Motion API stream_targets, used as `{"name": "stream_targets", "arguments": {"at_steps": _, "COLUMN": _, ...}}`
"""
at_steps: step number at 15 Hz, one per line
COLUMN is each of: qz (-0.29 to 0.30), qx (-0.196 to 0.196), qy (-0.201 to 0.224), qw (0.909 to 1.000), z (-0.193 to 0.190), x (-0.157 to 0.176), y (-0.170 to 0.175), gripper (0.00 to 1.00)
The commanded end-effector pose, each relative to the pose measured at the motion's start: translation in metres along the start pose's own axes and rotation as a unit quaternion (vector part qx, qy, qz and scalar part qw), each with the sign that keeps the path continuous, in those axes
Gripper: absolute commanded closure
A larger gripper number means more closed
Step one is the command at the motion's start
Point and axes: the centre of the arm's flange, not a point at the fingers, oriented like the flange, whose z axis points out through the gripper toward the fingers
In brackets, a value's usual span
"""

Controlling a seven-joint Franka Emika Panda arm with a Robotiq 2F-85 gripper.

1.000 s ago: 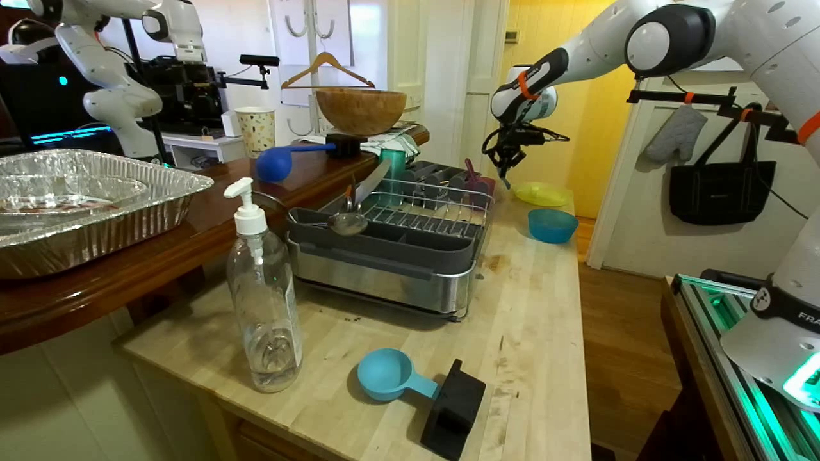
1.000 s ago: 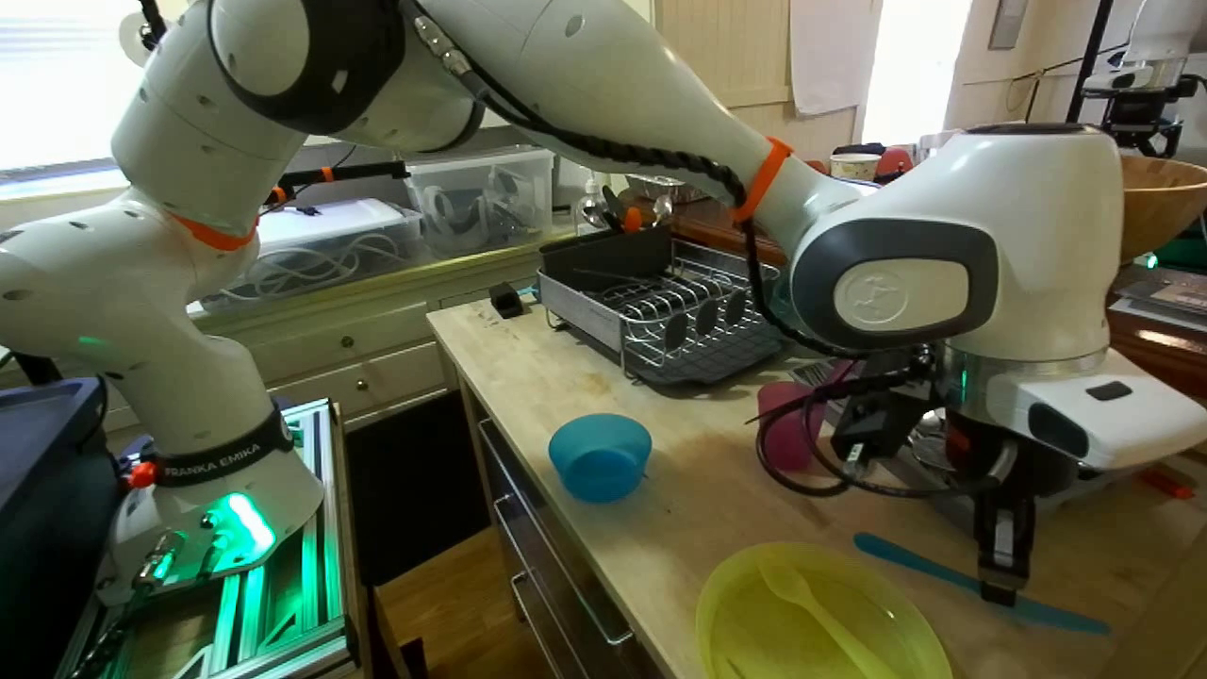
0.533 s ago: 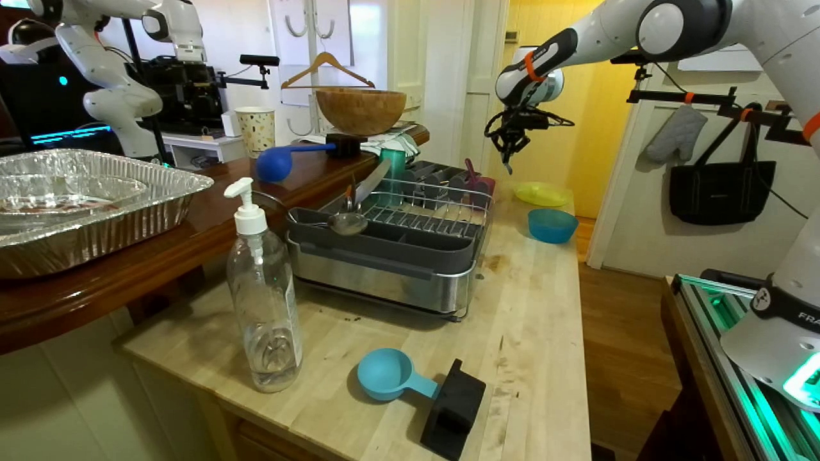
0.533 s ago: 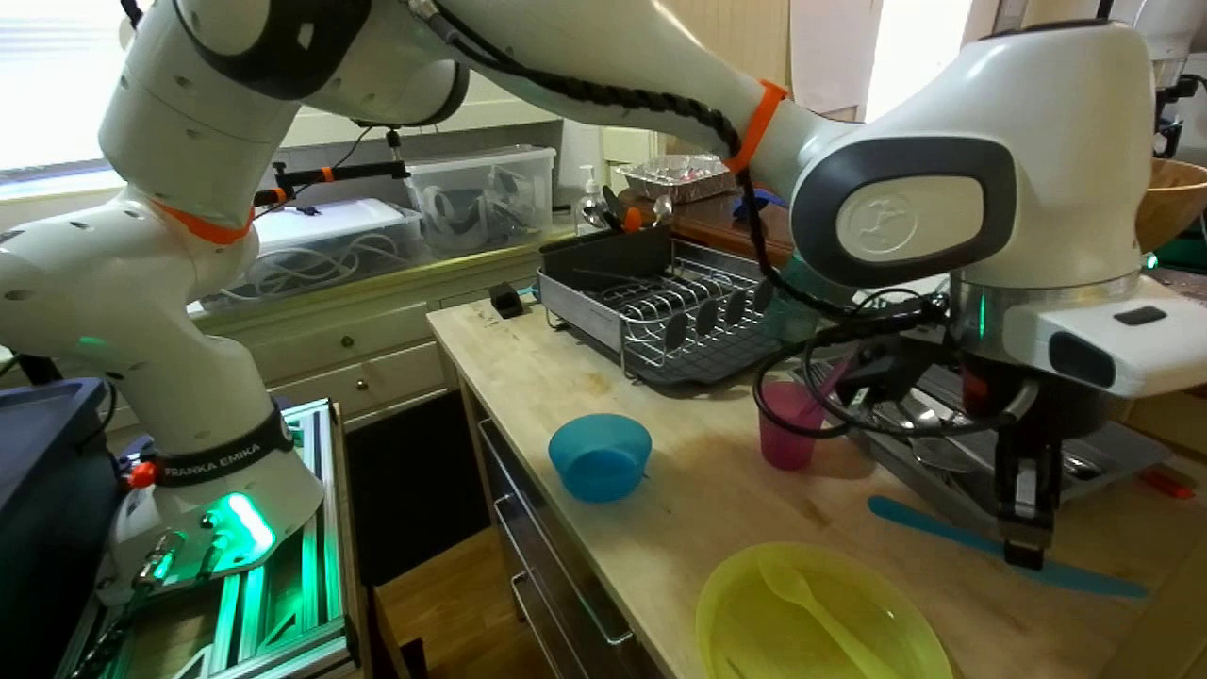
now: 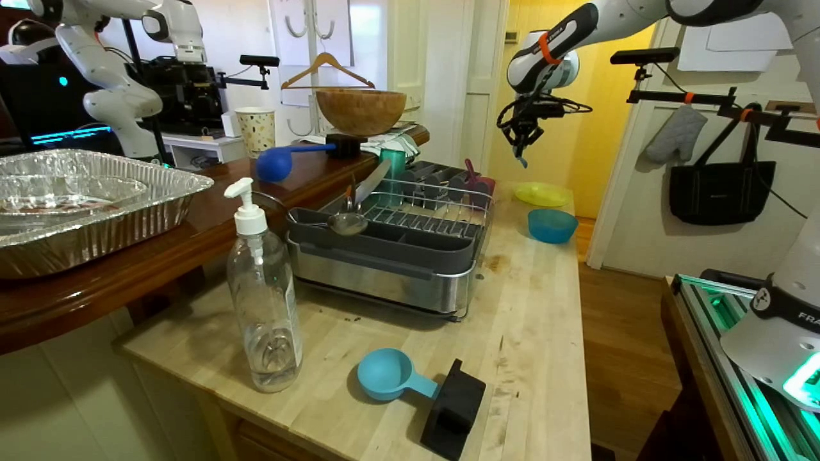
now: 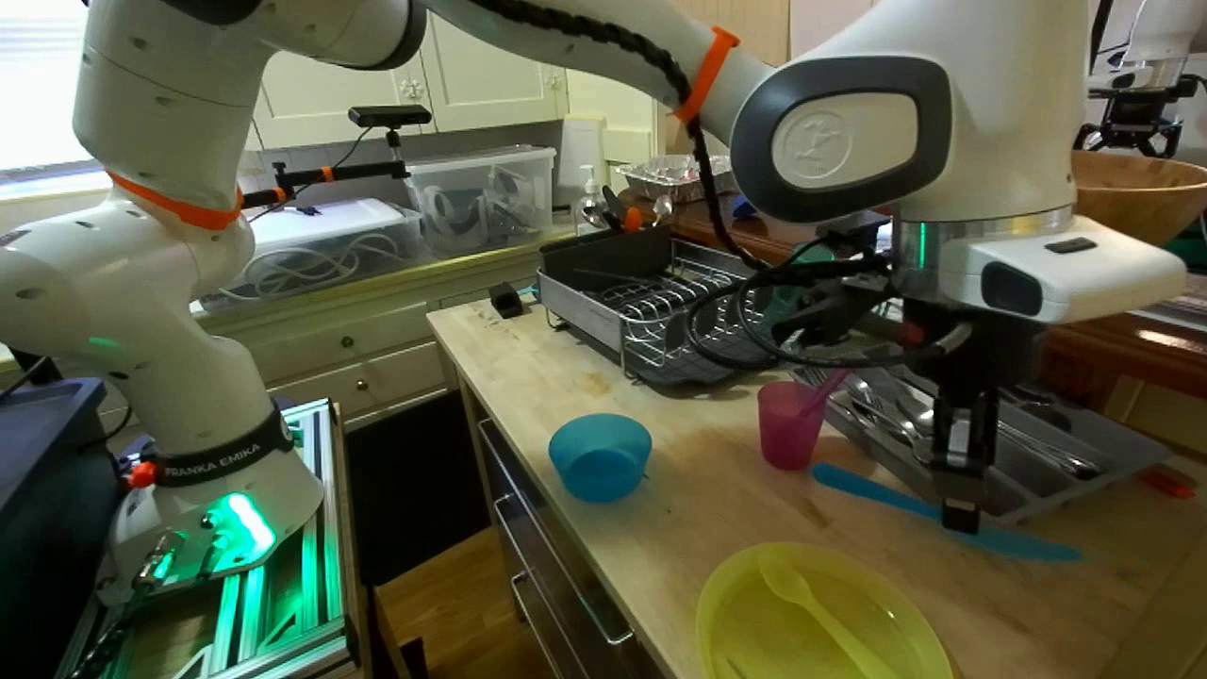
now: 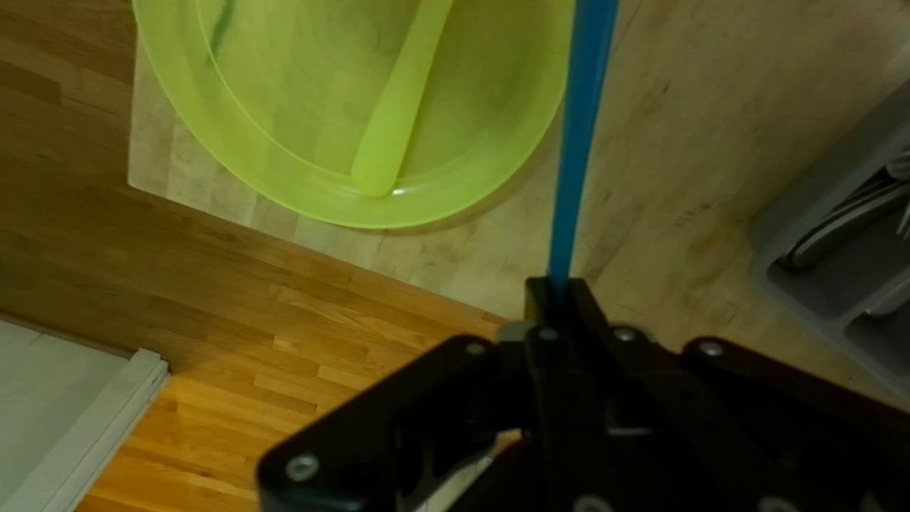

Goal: Turn the blue bowl upside down, then place the blue spoon inside

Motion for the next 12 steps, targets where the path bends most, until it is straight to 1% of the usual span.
{"name": "stream_targets", "arguments": {"at_steps": 1, "qz": -0.012, "qx": -0.020, "qy": -0.026, "qw": 0.9994, "z": -0.016, "x": -0.055, "y": 0.011, "gripper": 0.99}}
{"name": "stream_targets", "arguments": {"at_steps": 6, "qz": -0.040, "qx": -0.039, "qy": -0.046, "qw": 0.9974, "z": -0.023, "x": -0.103, "y": 0.008, "gripper": 0.99}}
{"name": "stream_targets", "arguments": {"at_steps": 12, "qz": -0.064, "qx": -0.064, "qy": -0.066, "qw": 0.9938, "z": -0.030, "x": -0.149, "y": 0.001, "gripper": 0.99}}
